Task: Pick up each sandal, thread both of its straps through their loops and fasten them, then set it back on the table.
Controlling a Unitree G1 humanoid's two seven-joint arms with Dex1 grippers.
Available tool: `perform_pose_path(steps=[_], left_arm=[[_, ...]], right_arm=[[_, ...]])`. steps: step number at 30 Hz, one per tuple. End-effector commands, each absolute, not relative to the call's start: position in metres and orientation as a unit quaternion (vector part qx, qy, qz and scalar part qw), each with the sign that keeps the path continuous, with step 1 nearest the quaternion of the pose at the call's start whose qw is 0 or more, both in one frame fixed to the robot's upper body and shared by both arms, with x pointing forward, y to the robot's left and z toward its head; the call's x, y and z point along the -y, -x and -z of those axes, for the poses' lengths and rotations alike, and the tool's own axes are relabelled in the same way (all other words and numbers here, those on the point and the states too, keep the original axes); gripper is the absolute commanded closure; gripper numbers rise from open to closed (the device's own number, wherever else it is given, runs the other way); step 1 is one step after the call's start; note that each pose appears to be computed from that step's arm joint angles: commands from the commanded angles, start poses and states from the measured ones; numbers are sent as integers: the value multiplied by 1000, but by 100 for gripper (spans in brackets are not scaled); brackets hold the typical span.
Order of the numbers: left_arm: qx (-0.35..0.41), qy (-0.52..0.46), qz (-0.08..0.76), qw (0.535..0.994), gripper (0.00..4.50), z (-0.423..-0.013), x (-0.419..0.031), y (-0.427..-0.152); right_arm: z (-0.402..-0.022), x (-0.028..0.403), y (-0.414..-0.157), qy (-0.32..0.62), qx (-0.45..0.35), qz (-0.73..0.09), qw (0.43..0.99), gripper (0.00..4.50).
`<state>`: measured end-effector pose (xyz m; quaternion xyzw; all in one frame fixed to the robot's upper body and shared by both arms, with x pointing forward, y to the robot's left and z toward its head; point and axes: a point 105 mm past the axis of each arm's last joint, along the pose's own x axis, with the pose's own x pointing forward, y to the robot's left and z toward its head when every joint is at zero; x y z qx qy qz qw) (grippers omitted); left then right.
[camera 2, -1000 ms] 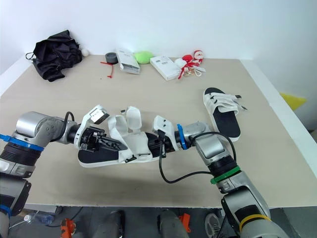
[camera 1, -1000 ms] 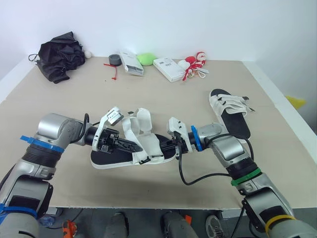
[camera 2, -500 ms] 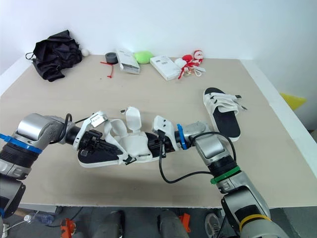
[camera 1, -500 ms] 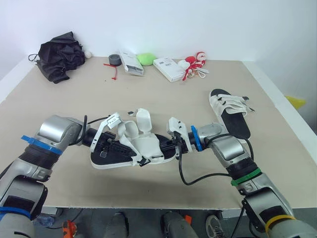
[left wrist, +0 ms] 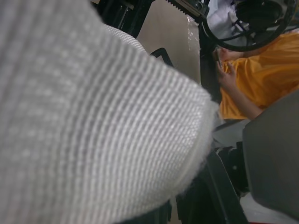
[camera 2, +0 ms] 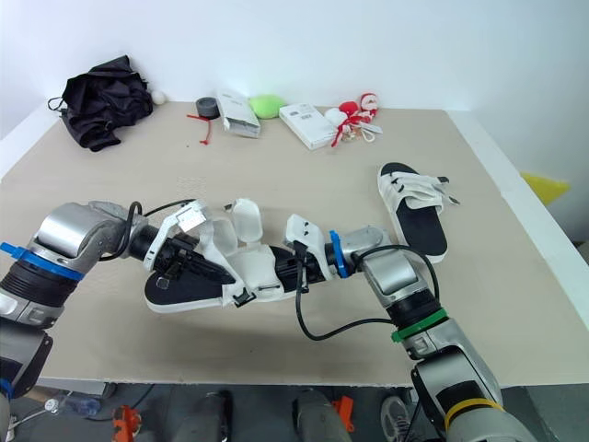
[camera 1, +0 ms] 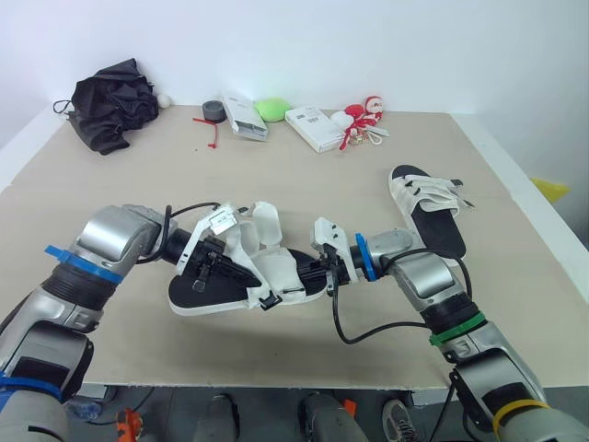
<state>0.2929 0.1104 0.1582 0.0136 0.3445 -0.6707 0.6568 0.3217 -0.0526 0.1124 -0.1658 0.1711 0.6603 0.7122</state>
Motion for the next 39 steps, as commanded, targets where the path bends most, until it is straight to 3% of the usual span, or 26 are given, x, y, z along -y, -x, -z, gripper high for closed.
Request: perform_pose_path(steps=[1, 12, 28, 39], left_arm=[[-332, -60, 687, 644, 440, -162, -108, -287], [-299, -90, 706, 636, 440, -188, -98, -281], [-289, -204, 677, 645, 440, -167, -106, -286], [-251, -205, 683, 654, 440, -183, -93, -283]], right_arm=[[-83, 65, -321, 166, -232, -636, 717, 450], [-81, 64, -319, 165, -234, -636, 716, 450], [-81, 62, -318, 164, -232, -637, 717, 450], [-80, 61, -318, 163, -231, -638, 716, 450]])
